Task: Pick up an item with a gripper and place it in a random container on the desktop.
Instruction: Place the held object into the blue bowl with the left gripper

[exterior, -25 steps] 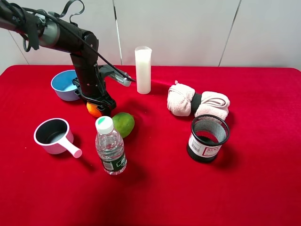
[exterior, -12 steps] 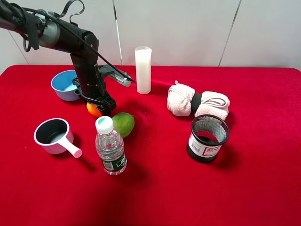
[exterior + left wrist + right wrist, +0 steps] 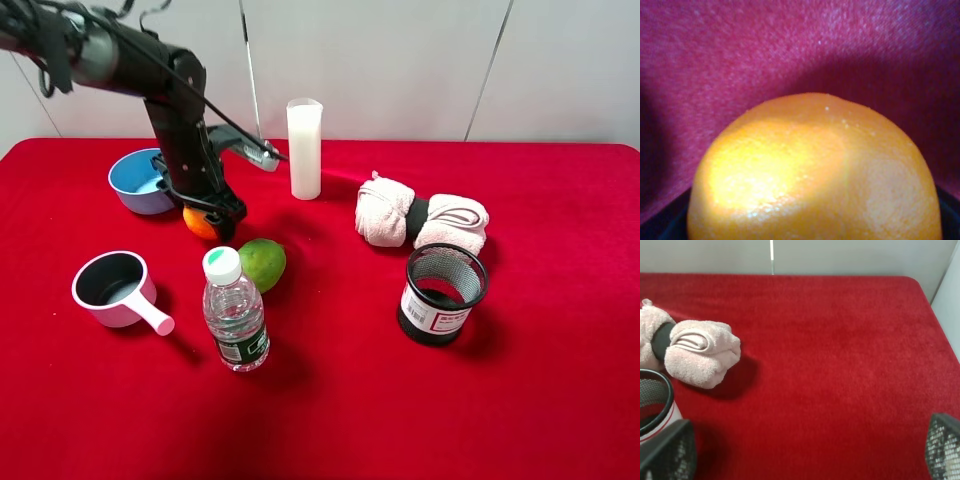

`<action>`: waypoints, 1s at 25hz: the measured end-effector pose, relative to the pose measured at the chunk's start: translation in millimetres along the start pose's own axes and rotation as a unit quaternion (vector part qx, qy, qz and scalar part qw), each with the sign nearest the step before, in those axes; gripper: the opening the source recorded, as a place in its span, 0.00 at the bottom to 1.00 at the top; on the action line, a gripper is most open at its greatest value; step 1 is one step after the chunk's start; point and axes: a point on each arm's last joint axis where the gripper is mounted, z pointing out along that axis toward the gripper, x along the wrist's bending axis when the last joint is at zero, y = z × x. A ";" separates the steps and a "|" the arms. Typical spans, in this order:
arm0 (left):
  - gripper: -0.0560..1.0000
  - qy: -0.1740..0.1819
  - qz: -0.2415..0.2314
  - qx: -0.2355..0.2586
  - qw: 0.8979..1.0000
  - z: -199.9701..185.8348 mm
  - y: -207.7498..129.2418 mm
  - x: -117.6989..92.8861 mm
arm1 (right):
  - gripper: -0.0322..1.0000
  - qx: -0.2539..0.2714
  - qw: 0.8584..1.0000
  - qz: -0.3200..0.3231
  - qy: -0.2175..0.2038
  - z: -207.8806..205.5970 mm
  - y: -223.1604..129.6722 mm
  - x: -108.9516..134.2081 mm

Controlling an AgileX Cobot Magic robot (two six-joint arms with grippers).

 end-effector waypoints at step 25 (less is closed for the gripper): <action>0.74 0.003 -0.033 0.008 0.999 -88.0 -0.7 5.5 | 0.70 0.000 1.000 0.000 0.000 0.0 0.0 0.0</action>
